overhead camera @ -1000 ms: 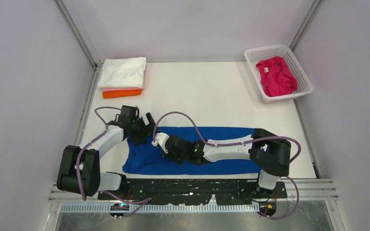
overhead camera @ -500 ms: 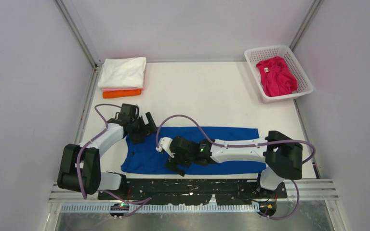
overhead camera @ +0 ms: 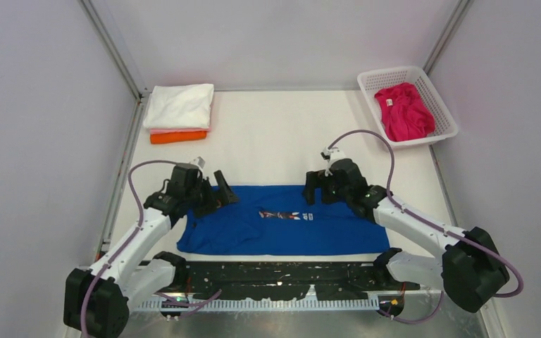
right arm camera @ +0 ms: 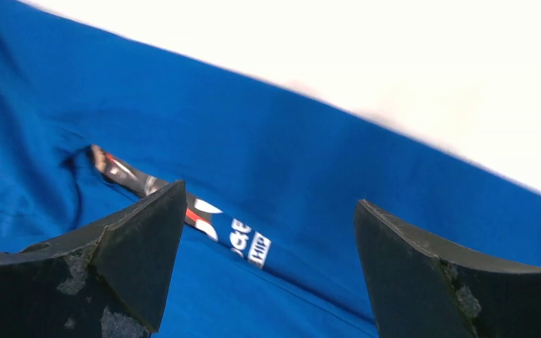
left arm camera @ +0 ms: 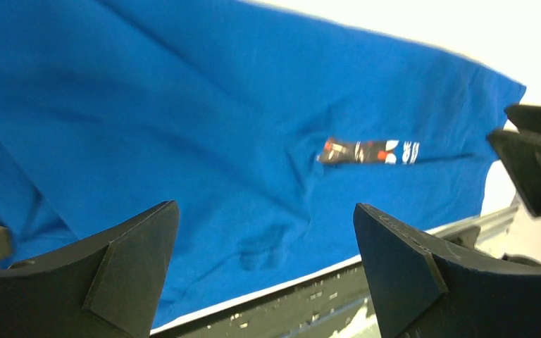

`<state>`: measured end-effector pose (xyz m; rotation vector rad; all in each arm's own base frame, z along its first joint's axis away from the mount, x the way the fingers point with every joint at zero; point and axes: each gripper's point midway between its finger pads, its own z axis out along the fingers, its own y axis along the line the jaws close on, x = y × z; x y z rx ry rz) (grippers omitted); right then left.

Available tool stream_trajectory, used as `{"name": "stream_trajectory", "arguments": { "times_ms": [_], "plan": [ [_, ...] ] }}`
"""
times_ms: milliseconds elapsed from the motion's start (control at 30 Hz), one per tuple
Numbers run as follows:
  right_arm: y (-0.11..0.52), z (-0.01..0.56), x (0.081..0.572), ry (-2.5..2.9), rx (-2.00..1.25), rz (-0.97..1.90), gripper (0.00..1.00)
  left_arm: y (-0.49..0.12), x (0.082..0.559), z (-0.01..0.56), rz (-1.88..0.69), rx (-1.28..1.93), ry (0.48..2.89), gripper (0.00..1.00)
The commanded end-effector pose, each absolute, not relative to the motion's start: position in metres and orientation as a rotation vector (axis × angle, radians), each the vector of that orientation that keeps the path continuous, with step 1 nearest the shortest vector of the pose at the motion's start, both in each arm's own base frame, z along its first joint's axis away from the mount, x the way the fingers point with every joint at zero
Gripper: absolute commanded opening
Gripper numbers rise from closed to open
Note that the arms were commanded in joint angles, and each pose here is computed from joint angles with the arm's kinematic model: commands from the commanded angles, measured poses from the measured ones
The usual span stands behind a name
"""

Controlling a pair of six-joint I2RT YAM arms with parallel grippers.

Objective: Fold and stack the t-shirts
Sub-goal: Rotate the tshirt 90 degrees

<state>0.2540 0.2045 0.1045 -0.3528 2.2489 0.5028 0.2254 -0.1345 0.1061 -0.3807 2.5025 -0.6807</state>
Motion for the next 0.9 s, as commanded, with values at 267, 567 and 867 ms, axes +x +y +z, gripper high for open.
{"name": "stream_trajectory", "arguments": {
  "times_ms": [267, 567, 867],
  "plan": [
    [0.173, 0.045, 0.266, 2.497, 0.039, 0.626, 0.96, -0.162, 0.244, 0.027, -0.681, -0.64, 2.645, 0.99],
    [0.168, 0.032, 0.254, 2.577, -0.042, 0.606, 0.96, -0.188, 0.434, 0.044, -0.613, -0.69, 2.605, 0.99],
    [0.258, 0.047, 0.168, 2.573, -0.679, 1.039, 0.95, -0.328, 0.603, 0.078, -1.504, -0.594, 2.317, 0.99]
  ]
}}
